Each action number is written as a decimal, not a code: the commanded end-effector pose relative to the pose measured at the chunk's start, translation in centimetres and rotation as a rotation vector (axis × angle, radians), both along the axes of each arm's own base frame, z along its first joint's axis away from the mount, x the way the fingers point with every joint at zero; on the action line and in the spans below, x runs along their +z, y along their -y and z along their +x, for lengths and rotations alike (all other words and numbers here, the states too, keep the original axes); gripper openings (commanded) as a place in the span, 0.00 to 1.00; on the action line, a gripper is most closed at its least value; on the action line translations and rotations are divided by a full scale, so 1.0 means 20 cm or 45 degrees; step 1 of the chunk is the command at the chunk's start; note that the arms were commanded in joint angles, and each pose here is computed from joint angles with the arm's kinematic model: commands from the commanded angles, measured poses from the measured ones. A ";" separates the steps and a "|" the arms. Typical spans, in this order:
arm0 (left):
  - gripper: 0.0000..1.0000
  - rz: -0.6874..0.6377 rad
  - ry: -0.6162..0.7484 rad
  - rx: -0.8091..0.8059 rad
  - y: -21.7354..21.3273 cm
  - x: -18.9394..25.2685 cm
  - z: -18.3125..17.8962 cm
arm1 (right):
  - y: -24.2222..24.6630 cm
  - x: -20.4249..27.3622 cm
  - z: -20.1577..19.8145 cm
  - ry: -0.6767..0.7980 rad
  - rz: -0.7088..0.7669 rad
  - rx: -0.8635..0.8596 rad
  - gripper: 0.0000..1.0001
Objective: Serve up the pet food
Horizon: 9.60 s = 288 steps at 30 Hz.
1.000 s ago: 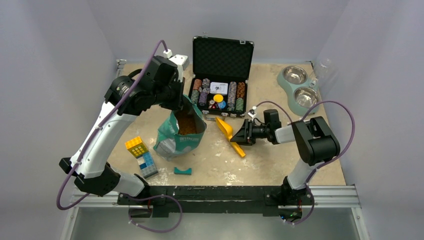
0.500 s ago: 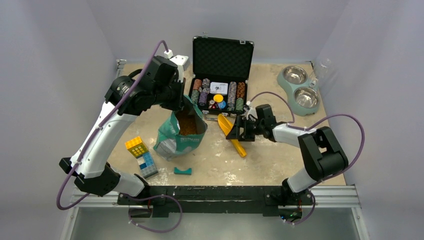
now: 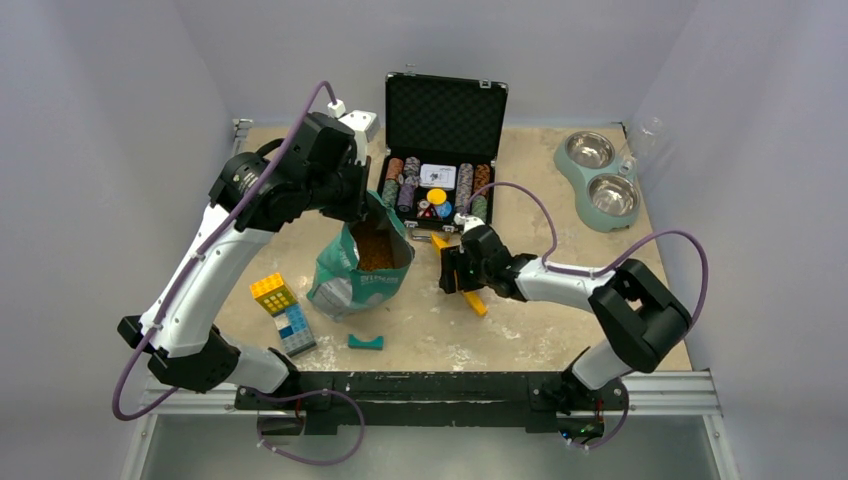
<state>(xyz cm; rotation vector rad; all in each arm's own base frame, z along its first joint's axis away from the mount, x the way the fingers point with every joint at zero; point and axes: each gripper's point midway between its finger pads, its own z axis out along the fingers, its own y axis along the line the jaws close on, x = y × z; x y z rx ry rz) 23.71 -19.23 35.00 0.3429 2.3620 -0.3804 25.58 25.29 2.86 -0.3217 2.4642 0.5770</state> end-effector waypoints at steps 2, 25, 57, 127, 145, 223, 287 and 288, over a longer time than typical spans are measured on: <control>0.00 -0.097 0.088 0.003 0.01 0.11 0.00 | 0.20 -0.17 -0.01 -0.059 -0.290 -0.199 0.44; 0.00 -0.079 0.028 0.006 0.00 0.04 -0.04 | 0.23 -0.08 -0.07 0.288 -0.191 -0.424 0.60; 0.00 -0.067 -0.024 -0.190 0.08 -0.05 -0.08 | 0.12 0.68 -0.80 -0.043 0.092 0.254 0.00; 0.00 0.014 0.282 0.326 -0.22 0.34 0.05 | -0.05 0.37 -0.03 0.288 -0.042 -0.090 0.00; 0.00 -0.009 0.091 0.255 -0.16 0.25 -0.03 | -0.31 -0.10 -0.17 0.360 -0.199 0.024 0.38; 0.00 -0.166 -0.016 -0.337 0.32 -0.05 -0.07 | 0.10 1.69 -1.14 0.010 0.384 0.686 0.00; 0.00 -0.196 -0.242 -0.903 0.88 -0.22 -0.61 | 0.34 1.08 -0.82 -0.488 0.471 0.061 0.00; 0.00 -0.232 -0.253 -0.930 0.91 -0.19 -0.63 | 0.32 1.12 -0.78 -0.456 0.490 0.060 0.00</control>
